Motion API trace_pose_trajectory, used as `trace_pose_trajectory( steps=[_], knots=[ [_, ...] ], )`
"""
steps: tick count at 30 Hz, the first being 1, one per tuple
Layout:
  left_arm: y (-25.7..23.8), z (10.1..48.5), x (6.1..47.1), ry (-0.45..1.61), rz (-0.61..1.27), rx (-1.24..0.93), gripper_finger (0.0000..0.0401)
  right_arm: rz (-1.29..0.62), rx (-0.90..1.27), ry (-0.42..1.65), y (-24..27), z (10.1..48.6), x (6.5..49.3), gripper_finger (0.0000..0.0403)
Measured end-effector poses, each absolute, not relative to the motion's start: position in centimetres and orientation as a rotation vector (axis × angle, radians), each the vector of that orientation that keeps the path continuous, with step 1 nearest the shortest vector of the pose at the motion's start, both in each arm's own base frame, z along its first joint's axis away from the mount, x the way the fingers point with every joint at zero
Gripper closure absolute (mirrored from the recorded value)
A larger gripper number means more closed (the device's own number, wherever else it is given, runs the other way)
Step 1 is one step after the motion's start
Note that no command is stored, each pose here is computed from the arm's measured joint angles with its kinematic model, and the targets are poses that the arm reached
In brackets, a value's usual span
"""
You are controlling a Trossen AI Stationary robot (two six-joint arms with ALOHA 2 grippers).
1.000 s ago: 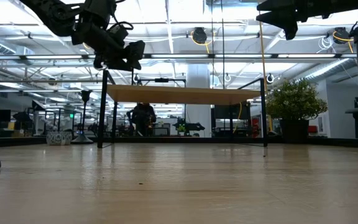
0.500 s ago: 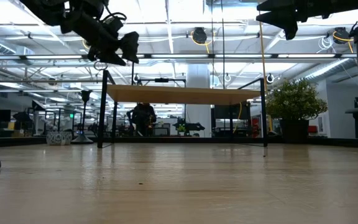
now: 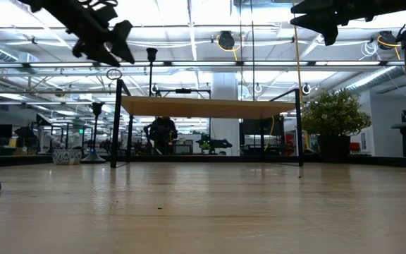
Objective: Pick & Place candle stick holders
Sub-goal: Put the top candle holder on the shelf
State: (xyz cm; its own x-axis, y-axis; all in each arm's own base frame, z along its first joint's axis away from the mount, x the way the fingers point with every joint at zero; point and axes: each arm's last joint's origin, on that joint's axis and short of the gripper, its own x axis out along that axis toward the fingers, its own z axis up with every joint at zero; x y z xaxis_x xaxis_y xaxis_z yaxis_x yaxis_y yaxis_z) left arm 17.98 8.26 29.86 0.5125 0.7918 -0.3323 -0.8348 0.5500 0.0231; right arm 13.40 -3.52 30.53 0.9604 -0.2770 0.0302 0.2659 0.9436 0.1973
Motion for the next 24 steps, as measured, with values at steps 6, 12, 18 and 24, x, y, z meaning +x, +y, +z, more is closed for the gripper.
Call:
trace_pose_trajectory(
  steps=[6,12,18,24],
  knots=[
    [8.0,30.4,15.8,0.324,1.116,-0.167,0.013,-0.277,0.193,-0.057,-3.5,30.5,13.4,0.0264],
    [9.4,32.0,14.6,0.326,1.25,-0.182,0.013,-0.276,0.201,-0.059,-3.5,30.5,13.4,0.0264],
    [12.1,33.8,14.0,0.447,1.349,-0.269,0.013,-0.275,0.219,-0.061,-3.5,30.5,13.4,0.0264],
    [15.5,34.3,14.0,0.633,1.338,-0.433,0.013,-0.272,0.219,-0.061,-3.5,30.5,13.4,0.0264]
  ],
)
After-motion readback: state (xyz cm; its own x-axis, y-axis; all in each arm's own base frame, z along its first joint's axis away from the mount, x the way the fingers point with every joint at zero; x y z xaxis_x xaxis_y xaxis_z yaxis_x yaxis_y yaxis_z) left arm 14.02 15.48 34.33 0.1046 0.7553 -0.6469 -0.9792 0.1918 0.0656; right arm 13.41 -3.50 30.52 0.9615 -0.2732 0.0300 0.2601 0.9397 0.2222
